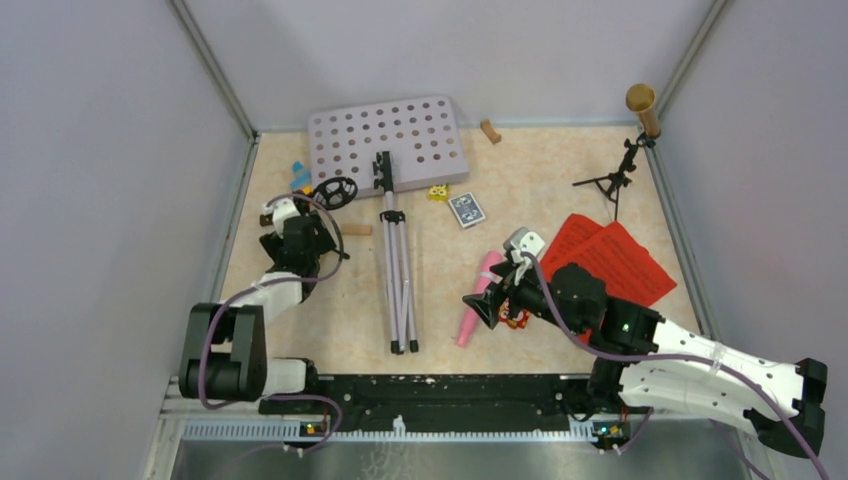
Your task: Pack up the instrument practice props
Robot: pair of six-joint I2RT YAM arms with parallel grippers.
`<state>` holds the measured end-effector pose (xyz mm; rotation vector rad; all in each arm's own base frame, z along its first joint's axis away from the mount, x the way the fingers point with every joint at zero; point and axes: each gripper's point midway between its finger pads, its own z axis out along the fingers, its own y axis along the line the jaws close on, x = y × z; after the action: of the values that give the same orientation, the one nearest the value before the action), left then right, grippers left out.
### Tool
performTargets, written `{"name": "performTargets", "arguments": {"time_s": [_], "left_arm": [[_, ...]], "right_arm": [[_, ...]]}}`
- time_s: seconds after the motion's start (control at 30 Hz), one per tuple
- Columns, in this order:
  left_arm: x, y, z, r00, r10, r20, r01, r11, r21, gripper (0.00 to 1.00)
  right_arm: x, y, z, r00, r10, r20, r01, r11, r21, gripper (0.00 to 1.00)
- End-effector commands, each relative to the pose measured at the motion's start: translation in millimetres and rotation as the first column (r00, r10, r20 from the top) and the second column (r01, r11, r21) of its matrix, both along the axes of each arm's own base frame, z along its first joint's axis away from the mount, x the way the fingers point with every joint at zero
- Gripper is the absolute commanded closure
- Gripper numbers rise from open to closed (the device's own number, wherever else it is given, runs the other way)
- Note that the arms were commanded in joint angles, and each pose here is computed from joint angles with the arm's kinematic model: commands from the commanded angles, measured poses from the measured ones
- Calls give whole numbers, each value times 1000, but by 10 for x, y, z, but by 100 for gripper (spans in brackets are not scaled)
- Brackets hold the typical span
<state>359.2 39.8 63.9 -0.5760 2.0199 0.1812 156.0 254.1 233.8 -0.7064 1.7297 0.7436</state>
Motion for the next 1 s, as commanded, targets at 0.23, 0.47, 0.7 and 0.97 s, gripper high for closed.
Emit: {"name": "performTargets", "arguments": {"time_s": [0.23, 0.47, 0.7, 0.97], "left_arm": [[-590, -24, 129, 1000, 17, 10, -18, 996, 83, 1], [-673, 5, 263, 994, 32, 104, -39, 997, 71, 1], [-744, -108, 665, 949, -39, 312, 32, 999, 28, 1], [-913, -312, 832, 889, -120, 442, 151, 988, -36, 1]], "right_arm": [[-8, 41, 142, 999, 24, 21, -25, 999, 31, 16], [-23, 30, 145, 999, 29, 18, -30, 999, 28, 16], [-34, 44, 154, 999, 37, 18, -38, 999, 35, 16], [-17, 144, 203, 999, 48, 17, -49, 997, 67, 16]]}}
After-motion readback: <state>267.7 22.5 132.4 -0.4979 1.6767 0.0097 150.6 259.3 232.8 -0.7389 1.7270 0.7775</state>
